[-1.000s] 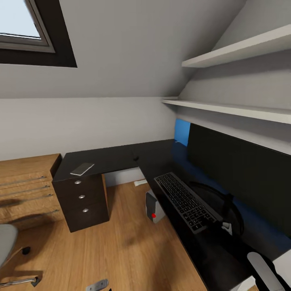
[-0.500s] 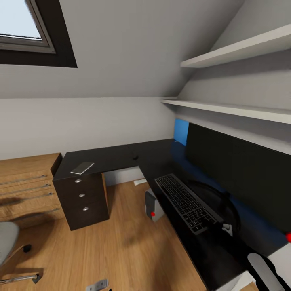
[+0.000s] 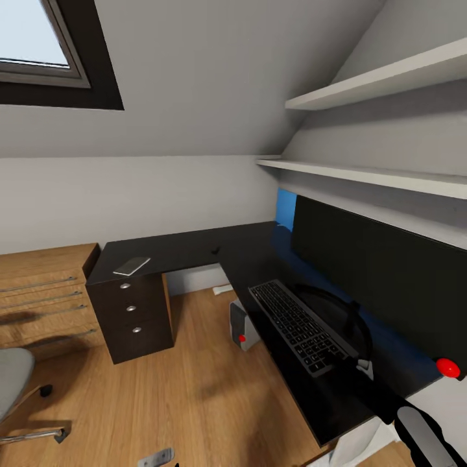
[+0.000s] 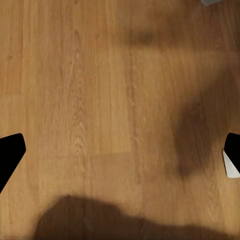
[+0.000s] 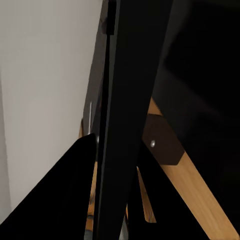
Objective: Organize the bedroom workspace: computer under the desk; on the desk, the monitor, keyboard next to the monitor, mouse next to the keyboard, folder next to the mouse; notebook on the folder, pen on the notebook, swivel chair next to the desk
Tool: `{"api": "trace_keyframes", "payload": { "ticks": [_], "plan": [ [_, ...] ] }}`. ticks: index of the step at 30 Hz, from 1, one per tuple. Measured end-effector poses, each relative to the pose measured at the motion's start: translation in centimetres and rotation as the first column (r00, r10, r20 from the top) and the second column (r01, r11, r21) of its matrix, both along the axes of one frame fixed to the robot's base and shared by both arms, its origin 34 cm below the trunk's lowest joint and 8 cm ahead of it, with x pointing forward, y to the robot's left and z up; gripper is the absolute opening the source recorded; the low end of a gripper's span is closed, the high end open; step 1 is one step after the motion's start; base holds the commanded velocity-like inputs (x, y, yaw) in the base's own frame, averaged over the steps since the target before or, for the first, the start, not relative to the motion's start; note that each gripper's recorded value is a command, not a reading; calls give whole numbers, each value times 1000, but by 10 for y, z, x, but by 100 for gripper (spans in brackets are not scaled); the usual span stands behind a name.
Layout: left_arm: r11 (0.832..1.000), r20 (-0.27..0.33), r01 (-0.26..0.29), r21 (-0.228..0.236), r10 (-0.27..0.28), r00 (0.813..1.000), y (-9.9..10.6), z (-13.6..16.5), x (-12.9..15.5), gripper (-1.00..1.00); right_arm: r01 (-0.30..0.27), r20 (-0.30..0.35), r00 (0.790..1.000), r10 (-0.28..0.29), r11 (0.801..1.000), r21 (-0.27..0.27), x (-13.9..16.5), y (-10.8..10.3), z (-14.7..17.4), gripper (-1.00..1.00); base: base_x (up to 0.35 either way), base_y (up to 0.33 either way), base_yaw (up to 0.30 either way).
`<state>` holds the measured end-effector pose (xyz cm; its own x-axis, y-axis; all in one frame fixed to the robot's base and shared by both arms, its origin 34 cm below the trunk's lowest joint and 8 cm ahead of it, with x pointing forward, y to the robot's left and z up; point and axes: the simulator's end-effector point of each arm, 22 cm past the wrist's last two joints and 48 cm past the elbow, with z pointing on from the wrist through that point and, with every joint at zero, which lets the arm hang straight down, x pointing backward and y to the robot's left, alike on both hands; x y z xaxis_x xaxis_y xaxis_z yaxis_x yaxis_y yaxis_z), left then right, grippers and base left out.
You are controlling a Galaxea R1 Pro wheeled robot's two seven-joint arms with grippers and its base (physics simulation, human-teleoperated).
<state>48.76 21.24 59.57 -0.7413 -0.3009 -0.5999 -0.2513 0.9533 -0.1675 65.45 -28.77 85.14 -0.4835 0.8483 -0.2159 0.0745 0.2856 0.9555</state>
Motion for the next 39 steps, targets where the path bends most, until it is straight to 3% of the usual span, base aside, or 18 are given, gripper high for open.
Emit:
{"api": "trace_keyframes", "payload": {
  "ticks": [39],
  "plan": [
    [1000, 0, 0, 1, 0, 1000, 1, 0, 0, 100, 11, -27, 1000, -11, 1000, 1, -3, -2, -11, -100, -12, -16, 0]
  ]
}}
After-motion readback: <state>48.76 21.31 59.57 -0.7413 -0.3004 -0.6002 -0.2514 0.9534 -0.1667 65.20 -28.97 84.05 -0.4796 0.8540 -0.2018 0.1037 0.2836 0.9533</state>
